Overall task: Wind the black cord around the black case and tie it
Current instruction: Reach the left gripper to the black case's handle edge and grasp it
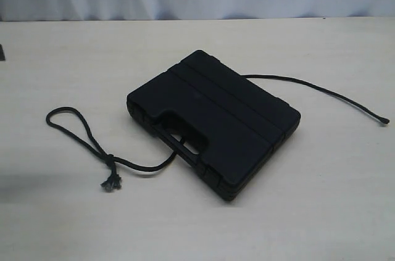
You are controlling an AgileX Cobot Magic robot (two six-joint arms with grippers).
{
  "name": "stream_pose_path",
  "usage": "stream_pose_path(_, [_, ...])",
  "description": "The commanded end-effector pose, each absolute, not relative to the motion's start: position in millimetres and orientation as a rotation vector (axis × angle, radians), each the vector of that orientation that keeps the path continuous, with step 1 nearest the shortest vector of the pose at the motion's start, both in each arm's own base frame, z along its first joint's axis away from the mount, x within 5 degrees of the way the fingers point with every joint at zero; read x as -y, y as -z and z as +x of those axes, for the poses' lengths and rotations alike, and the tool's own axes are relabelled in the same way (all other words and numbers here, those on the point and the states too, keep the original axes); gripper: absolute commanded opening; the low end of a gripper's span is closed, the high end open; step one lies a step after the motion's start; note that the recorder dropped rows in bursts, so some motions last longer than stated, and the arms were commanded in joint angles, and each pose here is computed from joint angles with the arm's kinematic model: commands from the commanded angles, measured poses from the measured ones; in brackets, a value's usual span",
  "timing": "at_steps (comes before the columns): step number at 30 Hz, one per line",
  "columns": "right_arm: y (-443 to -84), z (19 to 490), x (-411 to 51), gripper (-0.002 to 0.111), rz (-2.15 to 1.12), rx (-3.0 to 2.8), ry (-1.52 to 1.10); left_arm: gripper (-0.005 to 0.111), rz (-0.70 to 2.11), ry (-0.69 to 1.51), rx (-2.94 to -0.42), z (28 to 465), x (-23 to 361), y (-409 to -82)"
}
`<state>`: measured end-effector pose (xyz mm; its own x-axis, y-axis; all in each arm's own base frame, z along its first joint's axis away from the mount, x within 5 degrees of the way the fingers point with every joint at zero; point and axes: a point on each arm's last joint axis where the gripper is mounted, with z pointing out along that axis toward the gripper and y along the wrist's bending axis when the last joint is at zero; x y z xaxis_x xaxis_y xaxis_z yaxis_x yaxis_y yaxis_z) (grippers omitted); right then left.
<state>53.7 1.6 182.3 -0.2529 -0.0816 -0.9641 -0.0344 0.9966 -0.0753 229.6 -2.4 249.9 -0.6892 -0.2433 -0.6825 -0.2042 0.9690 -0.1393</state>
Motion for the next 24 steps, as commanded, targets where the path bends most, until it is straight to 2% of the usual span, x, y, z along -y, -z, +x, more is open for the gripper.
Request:
stream_pose_path(1, [-183,54,-1,0.004,-0.081,-1.819,0.046,0.0,-0.151,0.158,-2.611,249,29,-234])
stream_pose_path(3, [-183,54,-1,0.004,-0.081,-1.819,0.046,0.0,-0.11,0.276,-2.688,256,44,-230])
stream_pose_path(4, [-183,54,-1,0.004,-0.081,-1.819,0.046,0.0,-0.065,0.437,-2.706,261,64,-226])
stream_pose_path(7, [-183,54,-1,0.004,-0.081,-1.819,0.046,0.0,-0.038,0.664,-2.637,270,102,-217])
stream_pose_path(12, [-183,54,-1,0.004,-0.081,-1.819,0.046,0.0,-0.012,0.674,-2.576,271,172,-181])
stream_pose_path(15, [-183,54,-1,0.004,-0.081,-1.819,0.046,0.001,-0.043,0.66,-2.589,270,185,-165])
stream_pose_path(19, [-183,54,-1,0.004,-0.081,-1.819,0.046,0.023,-0.08,0.659,-2.591,271,186,-160])
stream_pose_path(21, [-183,54,-1,0.004,-0.081,-1.819,0.046,0.044,-0.072,0.67,-2.61,269,187,-159])
stream_pose_path(24, [-183,54,-1,0.004,-0.081,-1.819,0.046,0.056,-0.065,0.679,-2.625,268,188,-159])
